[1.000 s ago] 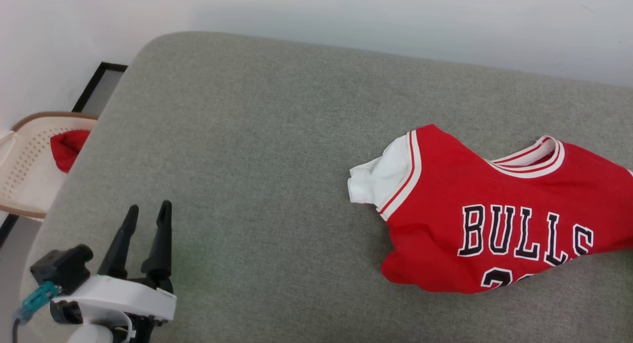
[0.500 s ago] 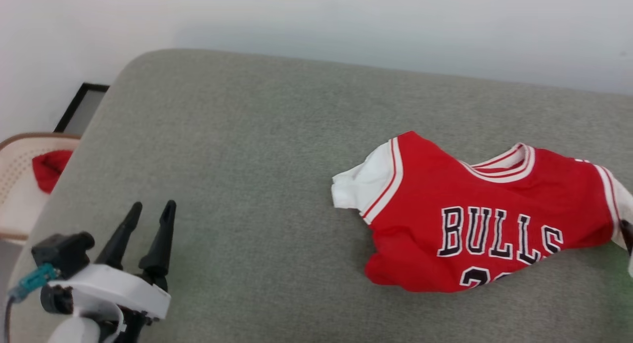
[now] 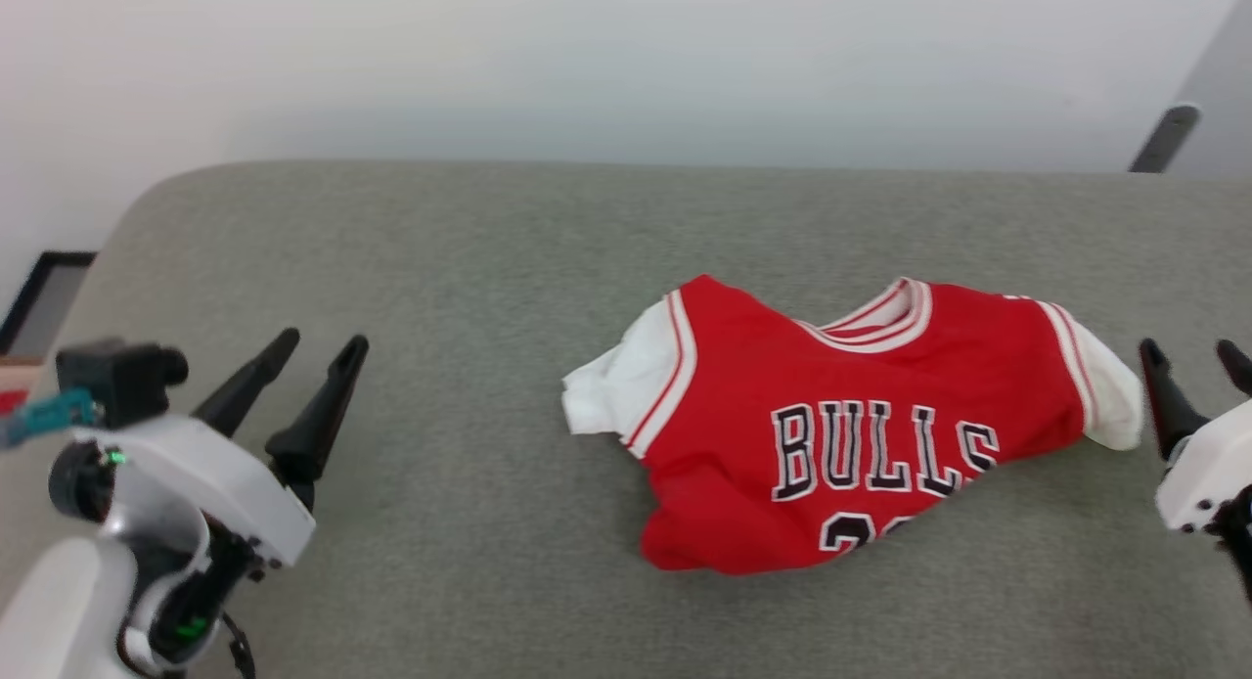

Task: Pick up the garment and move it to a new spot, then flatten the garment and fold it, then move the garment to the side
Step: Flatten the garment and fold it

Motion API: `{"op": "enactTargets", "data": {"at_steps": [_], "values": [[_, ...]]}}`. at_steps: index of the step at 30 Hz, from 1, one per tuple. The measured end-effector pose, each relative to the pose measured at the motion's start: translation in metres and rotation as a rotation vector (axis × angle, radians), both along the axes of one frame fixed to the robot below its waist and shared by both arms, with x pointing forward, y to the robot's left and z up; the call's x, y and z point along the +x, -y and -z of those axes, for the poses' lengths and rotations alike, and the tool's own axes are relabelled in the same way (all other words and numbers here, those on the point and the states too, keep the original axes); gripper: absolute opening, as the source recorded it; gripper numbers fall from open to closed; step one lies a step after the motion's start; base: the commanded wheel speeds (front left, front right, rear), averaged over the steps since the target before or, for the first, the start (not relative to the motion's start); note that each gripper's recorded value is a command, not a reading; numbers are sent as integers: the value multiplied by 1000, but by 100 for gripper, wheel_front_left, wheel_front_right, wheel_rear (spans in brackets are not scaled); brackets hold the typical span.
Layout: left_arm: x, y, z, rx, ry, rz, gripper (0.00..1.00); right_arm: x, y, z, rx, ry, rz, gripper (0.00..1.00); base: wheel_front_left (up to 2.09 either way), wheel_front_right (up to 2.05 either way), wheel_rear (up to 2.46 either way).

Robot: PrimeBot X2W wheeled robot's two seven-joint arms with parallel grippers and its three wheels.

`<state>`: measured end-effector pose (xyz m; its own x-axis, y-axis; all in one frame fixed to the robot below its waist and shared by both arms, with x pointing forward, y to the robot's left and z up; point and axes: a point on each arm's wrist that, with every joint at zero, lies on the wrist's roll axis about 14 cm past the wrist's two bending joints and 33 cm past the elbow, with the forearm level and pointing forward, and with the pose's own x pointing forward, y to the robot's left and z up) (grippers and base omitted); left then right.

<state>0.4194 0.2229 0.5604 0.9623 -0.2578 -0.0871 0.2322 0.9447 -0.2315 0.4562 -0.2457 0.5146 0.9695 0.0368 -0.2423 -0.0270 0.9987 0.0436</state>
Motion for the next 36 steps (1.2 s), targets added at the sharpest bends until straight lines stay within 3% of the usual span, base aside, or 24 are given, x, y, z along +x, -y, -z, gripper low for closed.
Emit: {"op": "enactTargets", "data": {"at_steps": [6, 11, 25, 36], "values": [[25, 33, -12, 1, -75, 124, 100, -24, 2, -24, 42, 177, 45, 100, 0, 0, 0], [46, 55, -5, -5, -216, 188, 100, -42, 5, -22, 88, 232, 98, 100, 0, 0, 0], [72, 109, 84, 2, -742, 295, 100, -48, 17, 7, 125, 196, 190, 100, 0, 0, 0], [66, 117, 148, 18, -958, 289, 100, -46, 23, 24, 130, 165, 225, 100, 0, 0, 0]]}}
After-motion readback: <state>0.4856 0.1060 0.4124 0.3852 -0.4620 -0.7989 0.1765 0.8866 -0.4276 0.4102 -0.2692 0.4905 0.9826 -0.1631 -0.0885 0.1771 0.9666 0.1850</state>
